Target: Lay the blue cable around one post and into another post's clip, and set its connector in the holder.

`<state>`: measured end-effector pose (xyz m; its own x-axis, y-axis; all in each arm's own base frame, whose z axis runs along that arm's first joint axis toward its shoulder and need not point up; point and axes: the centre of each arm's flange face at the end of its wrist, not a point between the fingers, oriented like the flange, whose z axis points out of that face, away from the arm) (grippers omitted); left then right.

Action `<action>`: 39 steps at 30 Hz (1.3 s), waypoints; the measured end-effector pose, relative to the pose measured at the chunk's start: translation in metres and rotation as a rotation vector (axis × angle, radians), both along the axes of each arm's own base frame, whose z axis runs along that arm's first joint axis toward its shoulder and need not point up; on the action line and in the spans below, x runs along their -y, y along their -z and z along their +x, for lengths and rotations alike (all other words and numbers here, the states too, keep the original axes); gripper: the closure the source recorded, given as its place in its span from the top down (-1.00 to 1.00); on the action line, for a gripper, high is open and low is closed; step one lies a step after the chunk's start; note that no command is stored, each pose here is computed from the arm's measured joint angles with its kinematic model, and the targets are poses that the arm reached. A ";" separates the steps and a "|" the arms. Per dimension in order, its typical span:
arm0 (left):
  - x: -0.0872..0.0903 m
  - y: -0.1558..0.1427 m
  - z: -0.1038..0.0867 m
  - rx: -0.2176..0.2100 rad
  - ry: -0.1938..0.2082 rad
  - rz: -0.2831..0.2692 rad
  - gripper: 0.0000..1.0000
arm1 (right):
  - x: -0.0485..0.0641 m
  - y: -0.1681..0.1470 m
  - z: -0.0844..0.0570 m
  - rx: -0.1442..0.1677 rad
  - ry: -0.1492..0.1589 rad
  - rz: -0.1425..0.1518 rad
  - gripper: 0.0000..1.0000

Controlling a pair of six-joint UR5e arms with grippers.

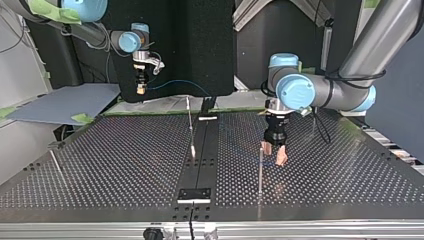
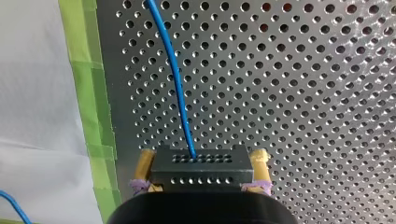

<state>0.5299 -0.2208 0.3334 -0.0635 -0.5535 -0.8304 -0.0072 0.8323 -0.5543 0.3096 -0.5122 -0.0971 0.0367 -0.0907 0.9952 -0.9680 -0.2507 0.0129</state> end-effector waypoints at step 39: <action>-0.017 -0.054 -0.090 -0.020 -0.157 -0.291 1.00 | 0.002 0.000 -0.002 0.003 0.001 0.002 -1.00</action>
<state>0.4400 -0.2035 0.3874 0.0266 -0.7716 -0.6356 -0.1358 0.6271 -0.7670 0.3076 -0.5142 -0.0975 0.0339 -0.0929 0.9951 -0.9683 -0.2497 0.0097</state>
